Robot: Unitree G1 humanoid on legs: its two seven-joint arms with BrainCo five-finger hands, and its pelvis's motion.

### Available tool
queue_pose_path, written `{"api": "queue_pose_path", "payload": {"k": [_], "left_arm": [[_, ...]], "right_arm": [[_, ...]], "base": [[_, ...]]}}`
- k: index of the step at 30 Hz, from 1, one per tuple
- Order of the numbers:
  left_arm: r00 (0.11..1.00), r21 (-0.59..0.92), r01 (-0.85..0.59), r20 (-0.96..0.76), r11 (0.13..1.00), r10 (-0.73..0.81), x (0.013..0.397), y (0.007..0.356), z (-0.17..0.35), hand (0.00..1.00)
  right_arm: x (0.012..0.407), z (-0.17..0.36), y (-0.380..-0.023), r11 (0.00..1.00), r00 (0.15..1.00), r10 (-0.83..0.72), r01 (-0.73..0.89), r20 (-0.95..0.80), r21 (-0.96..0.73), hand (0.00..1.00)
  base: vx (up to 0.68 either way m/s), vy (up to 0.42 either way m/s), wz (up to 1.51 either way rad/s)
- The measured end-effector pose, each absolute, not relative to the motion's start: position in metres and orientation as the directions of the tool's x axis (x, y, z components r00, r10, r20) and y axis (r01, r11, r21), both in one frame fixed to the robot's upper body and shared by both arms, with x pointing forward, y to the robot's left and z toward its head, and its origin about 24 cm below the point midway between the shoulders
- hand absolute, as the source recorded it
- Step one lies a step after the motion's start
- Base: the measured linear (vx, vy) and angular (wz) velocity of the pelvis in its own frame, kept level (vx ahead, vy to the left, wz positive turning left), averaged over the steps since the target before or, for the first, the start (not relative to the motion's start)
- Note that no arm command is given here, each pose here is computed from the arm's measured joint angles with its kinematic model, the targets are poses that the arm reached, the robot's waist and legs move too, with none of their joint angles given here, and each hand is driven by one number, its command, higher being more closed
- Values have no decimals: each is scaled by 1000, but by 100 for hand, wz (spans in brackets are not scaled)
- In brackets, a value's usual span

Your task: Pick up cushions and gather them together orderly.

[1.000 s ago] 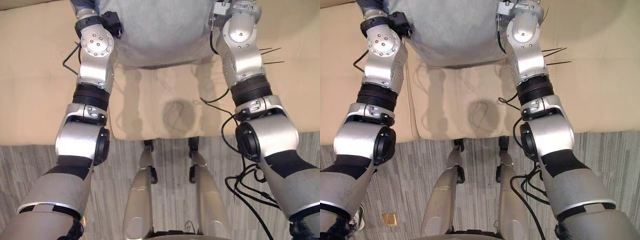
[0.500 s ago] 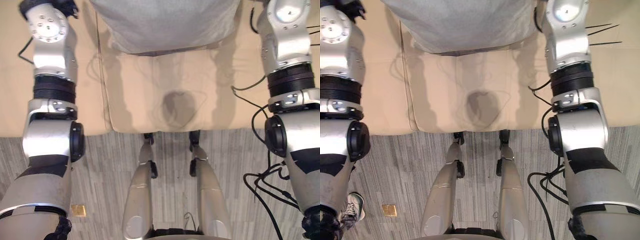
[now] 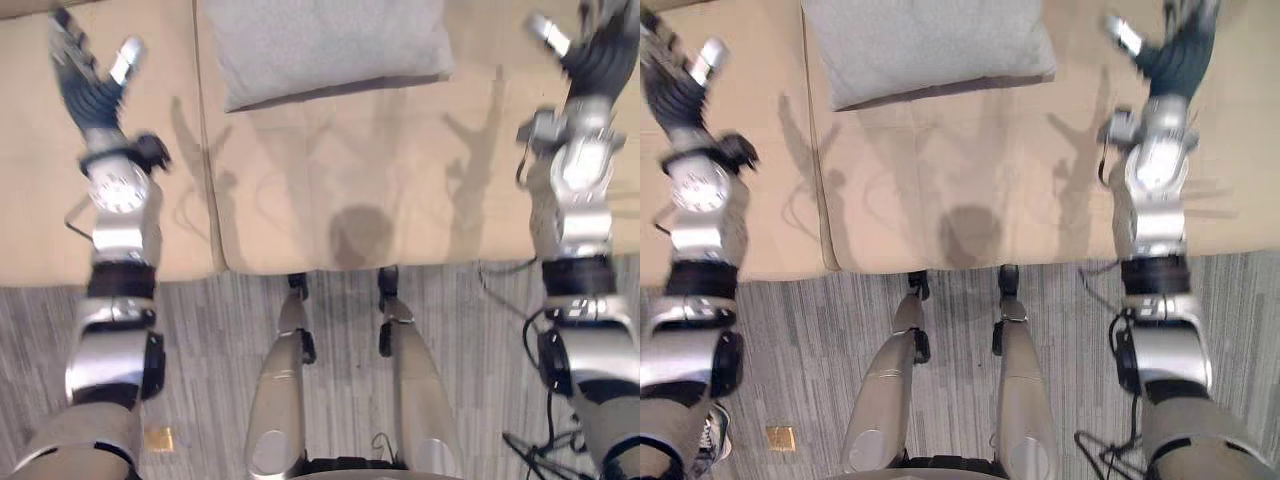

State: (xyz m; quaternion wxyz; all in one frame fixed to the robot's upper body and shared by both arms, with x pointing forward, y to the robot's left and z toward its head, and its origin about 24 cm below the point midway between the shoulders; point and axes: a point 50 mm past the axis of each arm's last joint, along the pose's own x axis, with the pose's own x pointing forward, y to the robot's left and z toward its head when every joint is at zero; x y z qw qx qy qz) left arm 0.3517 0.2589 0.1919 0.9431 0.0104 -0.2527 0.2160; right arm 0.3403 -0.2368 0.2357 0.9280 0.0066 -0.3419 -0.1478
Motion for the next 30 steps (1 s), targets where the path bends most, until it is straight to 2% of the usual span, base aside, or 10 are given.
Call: {"api": "queue_pose_path", "payload": {"k": [1, 3, 5, 8, 12, 14, 19, 22, 25, 30], "left_arm": [[806, -83, -399, 443, 913, 392, 349, 254, 174, 0], [911, -35, -332, 245, 943, 330, 327, 229, 95, 0], [964, 10, -255, 74, 967, 254, 299, 207, 38, 0], [975, 81, -154, -146, 985, 165, 252, 194, -22, 0], [922, 144, -112, -355, 983, 157, 208, 204, -69, 0], [863, 171, -84, -480, 982, 157, 178, 210, -93, 0], [790, 200, -32, -595, 979, 148, 147, 217, -114, 0], [768, 207, -2, -626, 978, 134, 140, 217, -119, 0], [769, 214, 6, -626, 977, 132, 142, 217, -119, 0], [800, 210, -42, -579, 977, 159, 162, 223, -109, 0]], "right_arm": [[337, 218, -236, 957, 750, -279, 267, 600, 112, 0], [319, 144, -225, 964, 864, -266, 249, 429, 96, 0], [299, 87, -211, 975, 938, -221, 222, 266, 29, 0], [267, 18, -193, 985, 990, -140, 142, 20, -103, 0], [229, -45, -198, 973, 959, -131, 76, -251, -220, 0], [207, -72, -204, 964, 912, -131, 26, -388, -266, 0], [169, -102, -220, 949, 823, -157, -28, -545, -315, 0], [157, -111, -225, 950, 778, -174, -29, -604, -311, 0], [157, -113, -229, 951, 769, -190, -11, -611, -310, 0], [161, -116, -224, 963, 747, -210, 47, -631, -264, 0]], "base": [[1, -74, 0], [17, -72, 2], [47, -70, 2], [88, -54, 1], [128, -49, 2], [135, -38, -18], [74, 0, -18], [9, 7, -22], [-27, 7, -54], [-73, -5, -30]]}}
